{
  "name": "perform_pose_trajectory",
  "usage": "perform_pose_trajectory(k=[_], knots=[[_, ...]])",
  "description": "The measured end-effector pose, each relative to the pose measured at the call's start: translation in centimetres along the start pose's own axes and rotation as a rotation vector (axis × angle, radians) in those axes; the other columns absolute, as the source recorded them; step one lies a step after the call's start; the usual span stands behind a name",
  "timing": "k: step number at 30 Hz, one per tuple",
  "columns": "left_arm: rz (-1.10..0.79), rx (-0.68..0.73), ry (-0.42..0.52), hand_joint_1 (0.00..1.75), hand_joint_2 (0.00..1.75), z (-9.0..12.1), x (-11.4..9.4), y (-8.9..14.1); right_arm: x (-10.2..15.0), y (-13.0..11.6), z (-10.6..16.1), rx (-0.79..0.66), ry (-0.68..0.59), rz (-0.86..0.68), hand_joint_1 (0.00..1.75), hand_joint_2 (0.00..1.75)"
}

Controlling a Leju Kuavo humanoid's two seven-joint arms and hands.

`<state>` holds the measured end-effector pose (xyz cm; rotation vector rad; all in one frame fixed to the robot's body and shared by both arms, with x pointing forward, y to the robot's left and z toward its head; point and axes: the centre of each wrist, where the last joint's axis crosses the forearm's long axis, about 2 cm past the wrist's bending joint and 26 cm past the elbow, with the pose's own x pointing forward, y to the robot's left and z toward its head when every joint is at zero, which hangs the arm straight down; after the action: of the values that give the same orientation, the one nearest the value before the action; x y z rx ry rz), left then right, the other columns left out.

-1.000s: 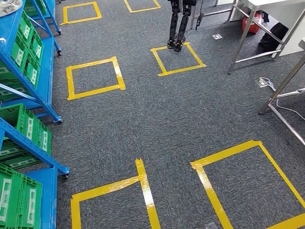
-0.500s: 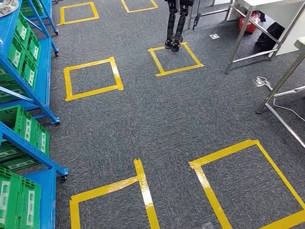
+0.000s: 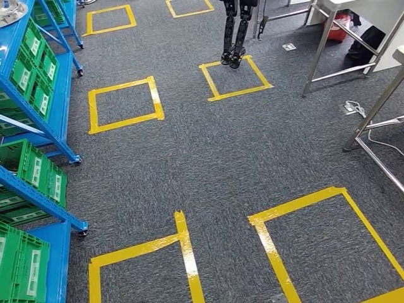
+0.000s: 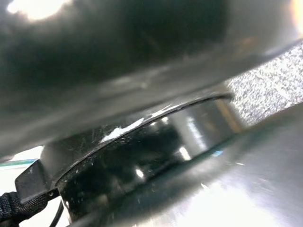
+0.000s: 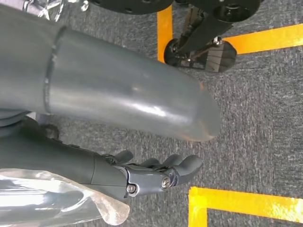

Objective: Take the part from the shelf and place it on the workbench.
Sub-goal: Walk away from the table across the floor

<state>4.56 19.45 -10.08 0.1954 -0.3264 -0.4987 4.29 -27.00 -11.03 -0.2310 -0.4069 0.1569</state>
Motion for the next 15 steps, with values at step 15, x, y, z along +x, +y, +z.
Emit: perform_pose_trajectory(k=[15], knots=[[0.004,0.0,-0.003,0.0,0.0,0.04,0.18,-0.12,0.06,0.0,-0.02,0.002,-0.002,0.005,0.0,0.0]])
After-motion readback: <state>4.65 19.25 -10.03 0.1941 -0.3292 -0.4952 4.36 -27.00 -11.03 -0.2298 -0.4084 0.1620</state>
